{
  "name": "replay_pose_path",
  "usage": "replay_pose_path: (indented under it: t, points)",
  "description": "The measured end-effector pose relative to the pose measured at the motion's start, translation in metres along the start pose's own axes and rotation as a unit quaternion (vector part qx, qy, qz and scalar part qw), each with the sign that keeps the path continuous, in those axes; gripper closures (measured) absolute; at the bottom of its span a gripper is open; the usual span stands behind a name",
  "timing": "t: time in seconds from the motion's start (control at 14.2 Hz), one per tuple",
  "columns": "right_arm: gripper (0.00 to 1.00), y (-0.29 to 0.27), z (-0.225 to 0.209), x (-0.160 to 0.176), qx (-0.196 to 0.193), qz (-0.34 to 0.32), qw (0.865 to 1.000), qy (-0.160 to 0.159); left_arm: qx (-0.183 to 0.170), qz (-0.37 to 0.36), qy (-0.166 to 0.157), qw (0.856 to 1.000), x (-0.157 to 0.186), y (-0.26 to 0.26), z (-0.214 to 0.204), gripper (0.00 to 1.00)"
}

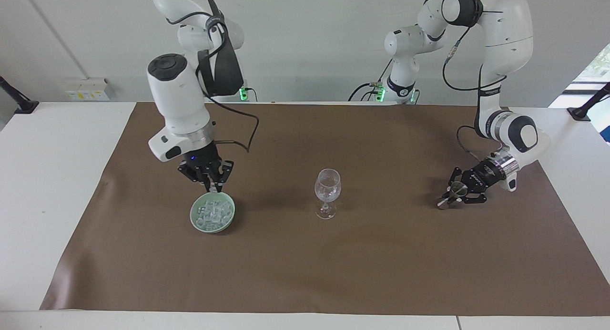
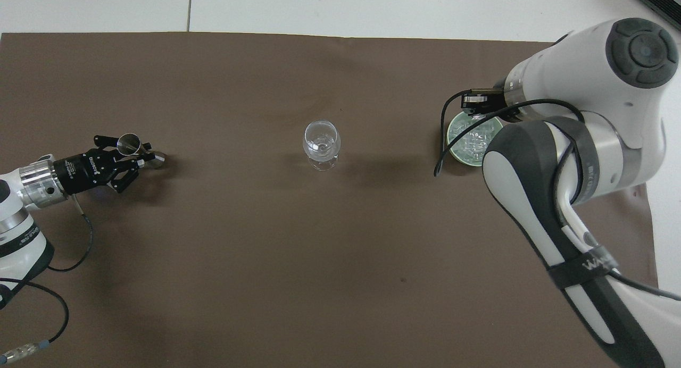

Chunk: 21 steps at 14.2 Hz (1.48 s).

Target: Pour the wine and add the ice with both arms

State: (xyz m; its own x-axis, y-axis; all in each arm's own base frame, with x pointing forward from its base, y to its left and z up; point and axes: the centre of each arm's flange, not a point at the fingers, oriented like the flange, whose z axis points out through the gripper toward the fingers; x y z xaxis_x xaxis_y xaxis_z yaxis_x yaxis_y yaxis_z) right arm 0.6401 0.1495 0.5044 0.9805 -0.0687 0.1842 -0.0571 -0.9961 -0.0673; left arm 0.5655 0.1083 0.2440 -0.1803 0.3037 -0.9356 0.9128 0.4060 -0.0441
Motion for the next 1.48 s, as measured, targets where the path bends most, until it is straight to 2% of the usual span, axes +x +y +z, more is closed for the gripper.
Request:
replay_pose_path:
  t: [0.35, 0.56, 0.7, 1.06, 1.2, 1.48]
  points:
    - [0.76, -0.076, -0.012, -0.013, 0.047, 0.04, 0.997, 0.035, -0.002, -0.002, 0.003, 1.0, 0.003, 0.0, 0.0, 0.78]
    - [0.76, -0.125, -0.024, -0.025, 0.07, 0.074, 0.994, 0.042, -0.002, -0.002, 0.004, 1.0, 0.003, 0.0, 0.0, 0.75]
    - [0.76, -0.149, -0.034, -0.029, 0.084, 0.092, 0.991, 0.046, -0.002, 0.0, 0.004, 1.0, 0.003, 0.0, 0.0, 0.61]
    - [0.76, -0.175, -0.042, -0.032, 0.115, 0.149, 0.98, 0.06, 0.003, 0.01, 0.01, 1.0, 0.002, 0.002, -0.002, 0.02]
    - [0.76, -0.178, -0.046, -0.029, 0.135, 0.185, 0.971, 0.071, 0.012, 0.022, 0.029, 0.999, 0.004, 0.004, -0.011, 0.0]
    - [0.76, -0.197, -0.036, -0.034, 0.152, 0.215, 0.963, 0.065, 0.038, 0.069, 0.078, 0.994, -0.008, 0.021, -0.039, 0.0]
